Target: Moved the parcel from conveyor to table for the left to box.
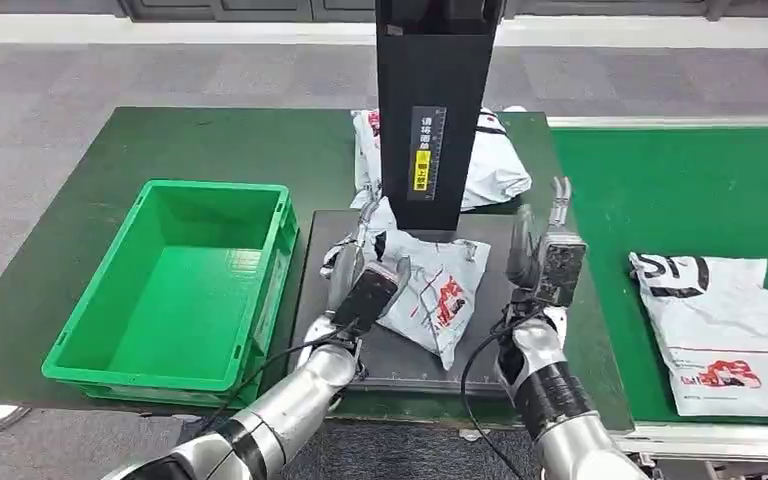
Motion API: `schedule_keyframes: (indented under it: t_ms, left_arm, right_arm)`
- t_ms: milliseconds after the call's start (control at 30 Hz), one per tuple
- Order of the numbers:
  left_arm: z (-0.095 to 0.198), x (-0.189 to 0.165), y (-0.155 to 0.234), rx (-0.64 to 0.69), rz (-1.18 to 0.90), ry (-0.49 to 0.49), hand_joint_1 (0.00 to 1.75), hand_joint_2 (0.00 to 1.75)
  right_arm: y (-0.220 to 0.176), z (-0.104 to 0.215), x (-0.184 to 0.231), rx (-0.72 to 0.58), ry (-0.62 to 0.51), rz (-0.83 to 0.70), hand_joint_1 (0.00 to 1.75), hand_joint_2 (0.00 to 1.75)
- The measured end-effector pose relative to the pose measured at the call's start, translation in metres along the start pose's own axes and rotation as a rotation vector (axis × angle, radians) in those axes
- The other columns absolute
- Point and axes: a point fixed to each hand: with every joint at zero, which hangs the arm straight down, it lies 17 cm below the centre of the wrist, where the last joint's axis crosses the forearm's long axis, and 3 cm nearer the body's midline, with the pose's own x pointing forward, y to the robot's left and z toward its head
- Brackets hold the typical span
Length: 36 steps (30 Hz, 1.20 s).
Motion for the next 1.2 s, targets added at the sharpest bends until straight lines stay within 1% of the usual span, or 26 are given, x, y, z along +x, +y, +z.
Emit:
schedule_keyframes:
  t_ms: [100,200,300,367,400,433,467,567,700,767,800,967,1000,1033,1067,1133,1200]
  left_arm:
    - [0.0,-0.005,-0.003,-0.025,-0.042,0.008,0.0,1.75]
    - [0.006,-0.026,-0.019,-0.119,-0.124,0.1,0.0,1.75]
    - [0.026,-0.065,-0.045,-0.316,-0.306,0.254,0.0,1.75]
    - [0.044,-0.086,-0.057,-0.44,-0.417,0.318,0.02,1.75]
    - [0.054,-0.097,-0.06,-0.508,-0.486,0.352,1.62,1.75]
    - [0.061,-0.106,-0.062,-0.569,-0.554,0.372,1.75,1.75]
    - [0.066,-0.114,-0.062,-0.627,-0.628,0.384,1.75,1.75]
    - [0.073,-0.125,-0.06,-0.739,-0.776,0.367,1.75,1.75]
    - [0.071,-0.129,-0.051,-0.753,-0.849,0.324,1.75,1.75]
    - [0.061,-0.123,-0.046,-0.688,-0.835,0.279,1.75,1.75]
    - [0.055,-0.117,-0.043,-0.633,-0.801,0.248,1.75,1.75]
    - [0.04,-0.101,-0.023,-0.45,-0.7,0.172,1.75,1.75]
    - [0.037,-0.095,-0.019,-0.407,-0.683,0.141,1.75,1.75]
    - [0.035,-0.086,-0.017,-0.371,-0.674,0.087,1.75,1.75]
    - [0.033,-0.075,-0.017,-0.351,-0.676,0.024,1.75,1.75]
    - [0.027,-0.046,-0.02,-0.327,-0.684,-0.132,1.75,1.75]
    - [0.015,-0.022,-0.007,-0.266,-0.697,-0.24,1.75,1.75]
  right_arm:
    - [-0.008,0.001,0.005,-0.024,-0.011,-0.018,0.0,0.0]
    - [-0.014,0.003,0.009,-0.045,-0.017,-0.035,0.0,0.0]
    - [-0.016,0.006,0.016,-0.05,-0.034,-0.058,0.0,0.0]
    - [-0.018,0.009,0.02,-0.058,-0.039,-0.077,0.0,0.0]
    - [-0.019,0.011,0.023,-0.06,-0.045,-0.09,0.0,0.0]
    - [-0.019,0.012,0.027,-0.06,-0.051,-0.106,0.0,0.0]
    - [-0.02,0.013,0.03,-0.063,-0.057,-0.119,0.0,0.0]
    - [-0.02,0.012,0.038,-0.059,-0.066,-0.149,0.0,0.0]
    - [-0.018,0.015,0.036,-0.045,-0.049,-0.174,0.0,0.0]
    - [-0.017,0.018,0.032,-0.038,-0.035,-0.18,0.0,0.0]
    - [-0.015,0.02,0.03,-0.032,-0.025,-0.183,0.0,0.0]
    - [-0.014,0.032,0.019,-0.012,0.008,-0.179,0.0,0.0]
    - [-0.013,0.034,0.018,-0.006,0.01,-0.178,0.0,0.0]
    - [-0.012,0.035,0.017,-0.002,0.014,-0.176,0.0,0.0]
    - [-0.012,0.037,0.016,0.001,0.018,-0.176,0.0,0.0]
    - [-0.011,0.041,0.012,0.008,0.028,-0.179,0.0,0.0]
    - [-0.012,0.045,0.006,0.011,0.043,-0.174,0.0,0.0]
